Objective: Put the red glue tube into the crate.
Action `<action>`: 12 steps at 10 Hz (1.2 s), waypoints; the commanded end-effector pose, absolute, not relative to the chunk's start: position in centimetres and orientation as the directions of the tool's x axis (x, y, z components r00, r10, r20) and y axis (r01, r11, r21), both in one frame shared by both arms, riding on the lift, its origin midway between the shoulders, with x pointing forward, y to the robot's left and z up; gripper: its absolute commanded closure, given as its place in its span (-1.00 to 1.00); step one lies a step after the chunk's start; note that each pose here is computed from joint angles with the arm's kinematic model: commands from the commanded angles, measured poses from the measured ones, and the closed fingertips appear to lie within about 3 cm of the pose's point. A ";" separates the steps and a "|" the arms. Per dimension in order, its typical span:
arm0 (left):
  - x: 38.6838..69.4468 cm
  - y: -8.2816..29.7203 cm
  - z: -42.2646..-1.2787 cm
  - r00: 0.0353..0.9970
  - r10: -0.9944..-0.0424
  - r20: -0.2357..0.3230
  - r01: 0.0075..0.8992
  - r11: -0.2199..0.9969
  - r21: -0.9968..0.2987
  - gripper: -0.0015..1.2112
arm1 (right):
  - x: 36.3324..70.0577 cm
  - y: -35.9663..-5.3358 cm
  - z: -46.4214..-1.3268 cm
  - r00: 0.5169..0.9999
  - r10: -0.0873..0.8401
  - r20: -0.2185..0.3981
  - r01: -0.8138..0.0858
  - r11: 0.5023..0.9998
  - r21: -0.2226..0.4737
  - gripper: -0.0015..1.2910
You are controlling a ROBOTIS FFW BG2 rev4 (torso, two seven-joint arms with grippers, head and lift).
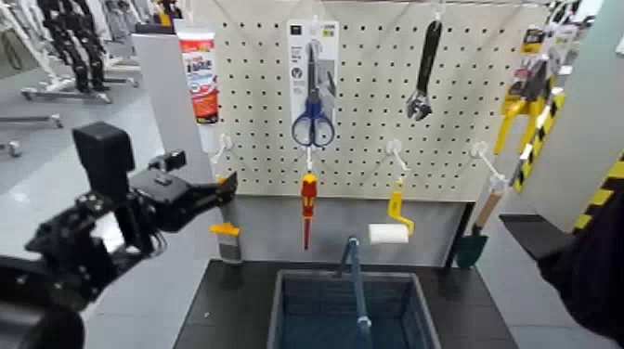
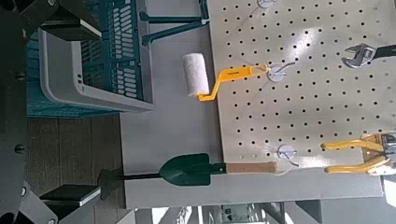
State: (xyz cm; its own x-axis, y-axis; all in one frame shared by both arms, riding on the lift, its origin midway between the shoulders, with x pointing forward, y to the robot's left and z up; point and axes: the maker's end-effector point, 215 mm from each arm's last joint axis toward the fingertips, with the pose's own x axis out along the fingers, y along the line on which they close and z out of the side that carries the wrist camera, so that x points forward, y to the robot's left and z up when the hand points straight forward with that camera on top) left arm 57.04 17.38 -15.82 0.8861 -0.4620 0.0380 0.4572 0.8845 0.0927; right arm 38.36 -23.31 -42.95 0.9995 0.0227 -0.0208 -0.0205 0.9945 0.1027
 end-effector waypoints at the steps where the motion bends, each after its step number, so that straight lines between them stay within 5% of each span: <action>1: 58.3 19.2 -12.2 0.885 -0.461 0.063 0.454 0.885 0.101 -0.70 | 38.5 -23.2 -42.9 1.000 0.021 -0.016 -0.019 0.994 0.110 -0.78; 5: 60.1 22.5 -7.8 0.881 -0.465 0.089 0.455 0.883 0.116 -0.70 | 38.6 -23.1 -42.8 1.000 0.027 -0.014 -0.026 0.993 0.113 -0.78; 12: 64.0 18.7 -6.5 0.735 -0.674 0.071 0.663 0.737 0.133 -0.67 | 38.9 -22.6 -42.9 0.999 0.045 -0.012 -0.043 0.991 0.129 -0.78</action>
